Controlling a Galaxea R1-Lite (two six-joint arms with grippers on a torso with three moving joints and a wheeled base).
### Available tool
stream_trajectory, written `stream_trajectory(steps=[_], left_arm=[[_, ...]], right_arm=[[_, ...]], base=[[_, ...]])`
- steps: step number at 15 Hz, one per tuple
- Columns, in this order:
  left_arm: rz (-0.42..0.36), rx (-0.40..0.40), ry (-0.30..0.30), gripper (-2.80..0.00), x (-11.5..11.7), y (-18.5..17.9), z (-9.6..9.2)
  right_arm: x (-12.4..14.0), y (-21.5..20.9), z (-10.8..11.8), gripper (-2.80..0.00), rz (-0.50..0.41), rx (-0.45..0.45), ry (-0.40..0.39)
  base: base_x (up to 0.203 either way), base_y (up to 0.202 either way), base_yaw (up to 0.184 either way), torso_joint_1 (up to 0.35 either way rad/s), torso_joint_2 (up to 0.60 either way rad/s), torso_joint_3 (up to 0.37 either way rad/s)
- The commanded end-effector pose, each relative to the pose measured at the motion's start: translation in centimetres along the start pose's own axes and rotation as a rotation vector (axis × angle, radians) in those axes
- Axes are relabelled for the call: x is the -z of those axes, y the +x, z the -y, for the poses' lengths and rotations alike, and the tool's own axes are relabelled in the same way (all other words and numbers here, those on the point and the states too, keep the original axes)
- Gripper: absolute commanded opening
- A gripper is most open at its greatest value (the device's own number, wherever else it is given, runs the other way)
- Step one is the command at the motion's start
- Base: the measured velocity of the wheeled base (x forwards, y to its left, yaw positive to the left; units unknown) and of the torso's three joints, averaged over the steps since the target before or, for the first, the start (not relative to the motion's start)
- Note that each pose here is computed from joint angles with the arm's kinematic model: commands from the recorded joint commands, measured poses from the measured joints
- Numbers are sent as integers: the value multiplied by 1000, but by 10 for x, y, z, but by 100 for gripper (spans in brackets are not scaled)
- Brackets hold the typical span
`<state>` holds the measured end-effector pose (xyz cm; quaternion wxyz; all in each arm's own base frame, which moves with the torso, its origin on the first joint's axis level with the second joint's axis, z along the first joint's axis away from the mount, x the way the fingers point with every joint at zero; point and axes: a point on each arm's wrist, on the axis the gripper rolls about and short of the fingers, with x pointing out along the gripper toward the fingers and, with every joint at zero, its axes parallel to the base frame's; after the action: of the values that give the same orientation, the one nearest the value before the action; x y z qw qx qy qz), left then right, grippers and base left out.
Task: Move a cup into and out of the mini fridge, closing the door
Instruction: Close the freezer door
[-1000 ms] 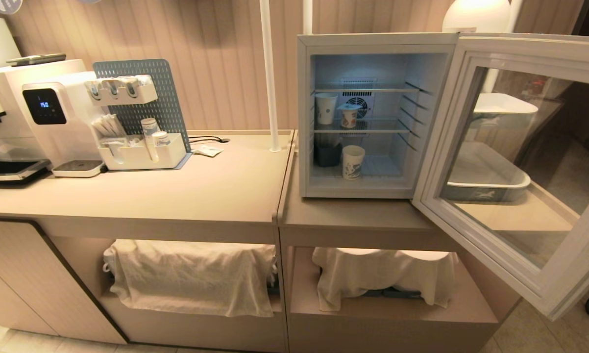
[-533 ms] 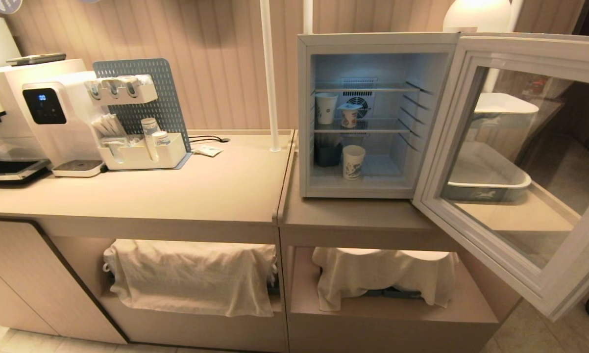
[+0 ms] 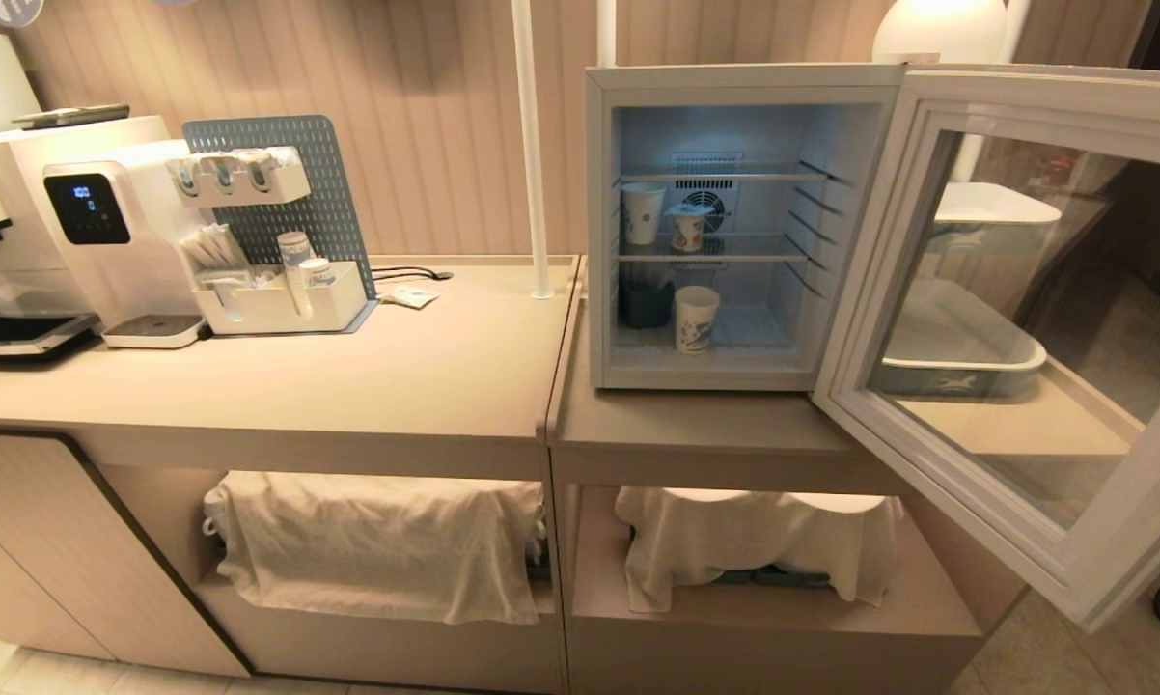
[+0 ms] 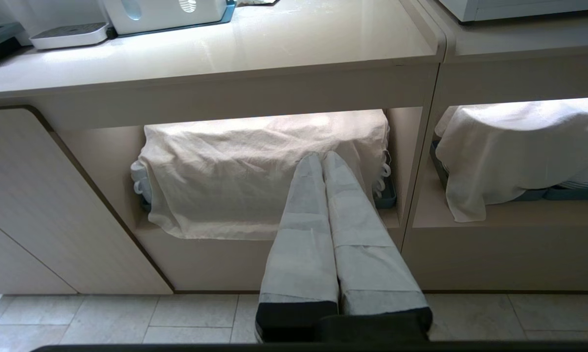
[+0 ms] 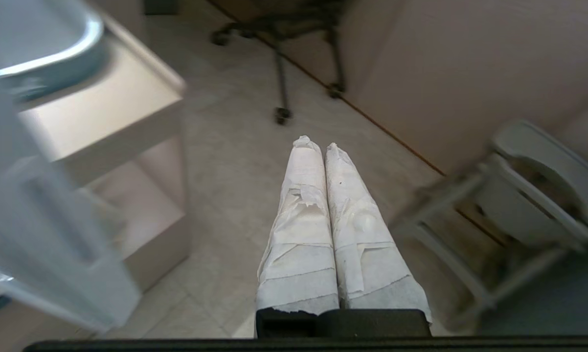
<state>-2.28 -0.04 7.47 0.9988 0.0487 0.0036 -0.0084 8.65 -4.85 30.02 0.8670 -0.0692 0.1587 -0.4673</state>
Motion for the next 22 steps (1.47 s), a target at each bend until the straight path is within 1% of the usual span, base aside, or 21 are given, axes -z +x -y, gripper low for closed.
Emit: stream_trajectory(steps=[1, 4, 6, 8, 16, 22], left_arm=[[0, 0, 1, -280, 0, 0, 0], [0, 0, 1, -280, 0, 0, 0], [0, 0, 1, -280, 0, 0, 0], [-1, -1, 1, -280, 0, 0, 0], [0, 0, 1, -280, 0, 0, 0], [0, 0, 1, -280, 0, 0, 0]], right_arm=[[0, 4, 6, -280, -22, 73, 8], [-3, 13, 8, -280, -42, 121, 9], [-8, 25, 9, -280, -42, 163, 23], [-12, 38, 6, -280, -50, 182, 20], [-39, 82, -10, -280, -13, 188, 45], [-57, 100, -22, -280, 58, 122, 74]], base=[[0, 0, 0, 0, 0, 0], [0, 0, 0, 0, 0, 0], [0, 0, 0, 0, 0, 0], [0, 0, 0, 0, 0, 0], [0, 0, 0, 0, 0, 0], [0, 0, 0, 0, 0, 0]])
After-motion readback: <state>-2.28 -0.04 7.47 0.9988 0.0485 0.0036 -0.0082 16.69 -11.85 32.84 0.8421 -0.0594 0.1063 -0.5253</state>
